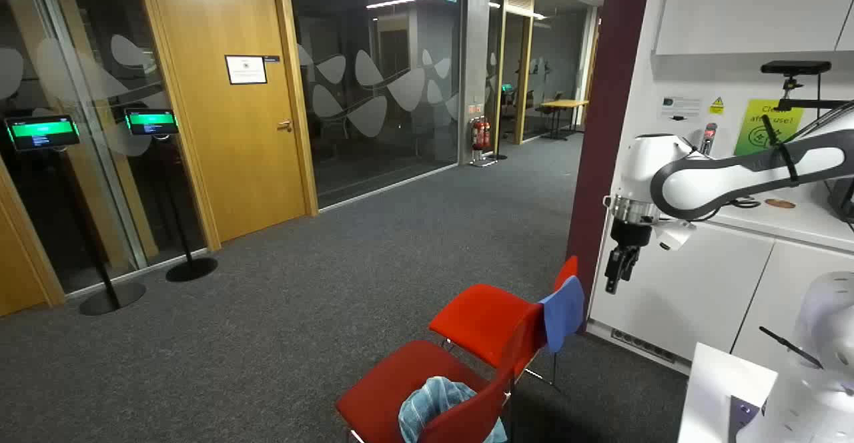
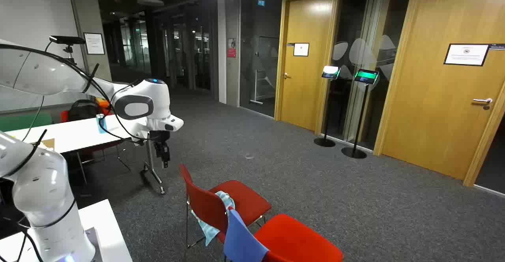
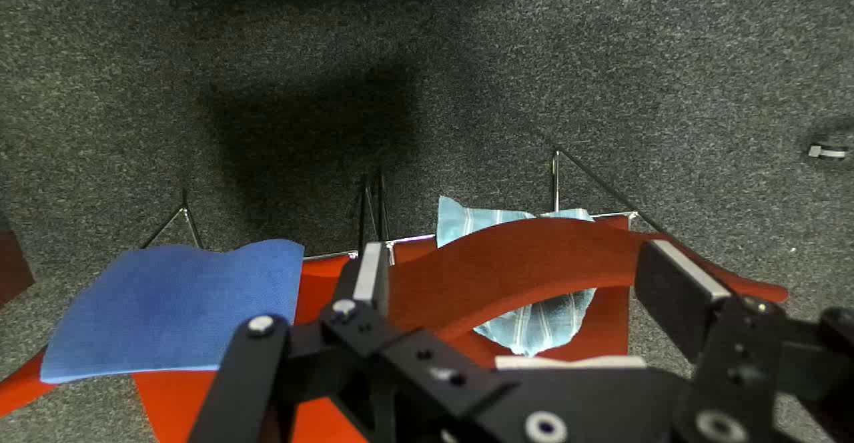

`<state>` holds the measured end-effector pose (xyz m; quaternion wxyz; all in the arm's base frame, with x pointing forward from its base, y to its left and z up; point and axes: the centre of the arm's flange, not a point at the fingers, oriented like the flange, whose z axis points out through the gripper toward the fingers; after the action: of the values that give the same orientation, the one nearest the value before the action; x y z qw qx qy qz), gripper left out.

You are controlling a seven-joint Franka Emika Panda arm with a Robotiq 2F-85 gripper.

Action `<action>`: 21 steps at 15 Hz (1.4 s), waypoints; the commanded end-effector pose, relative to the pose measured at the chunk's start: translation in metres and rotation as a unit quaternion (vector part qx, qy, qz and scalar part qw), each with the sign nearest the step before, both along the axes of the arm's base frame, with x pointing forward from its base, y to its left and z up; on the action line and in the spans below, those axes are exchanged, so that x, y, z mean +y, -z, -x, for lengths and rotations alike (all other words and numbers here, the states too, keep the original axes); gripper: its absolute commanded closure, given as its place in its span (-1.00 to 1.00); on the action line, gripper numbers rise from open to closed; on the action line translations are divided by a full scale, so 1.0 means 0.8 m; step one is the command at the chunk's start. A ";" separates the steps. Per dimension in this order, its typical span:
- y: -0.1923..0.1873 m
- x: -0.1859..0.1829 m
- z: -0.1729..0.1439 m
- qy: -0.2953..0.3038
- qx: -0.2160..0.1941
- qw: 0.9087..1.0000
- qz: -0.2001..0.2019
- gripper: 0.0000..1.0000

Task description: Put the towel on the seat

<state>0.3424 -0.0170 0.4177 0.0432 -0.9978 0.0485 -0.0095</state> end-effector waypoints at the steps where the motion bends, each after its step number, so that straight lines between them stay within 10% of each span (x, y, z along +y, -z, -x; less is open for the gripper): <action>1: 0.000 0.000 0.000 0.000 0.000 1.000 0.000 -1.00; 9: 0.011 -0.017 -0.021 -0.058 -0.007 0.998 0.007 -1.00; 17: 0.063 -0.135 -0.056 -0.235 -0.076 0.966 0.078 -1.00; 21: 0.099 -0.212 -0.067 -0.210 -0.119 0.969 0.059 -1.00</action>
<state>0.3781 -0.1409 0.3613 -0.0243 -0.9795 -0.1748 -0.0976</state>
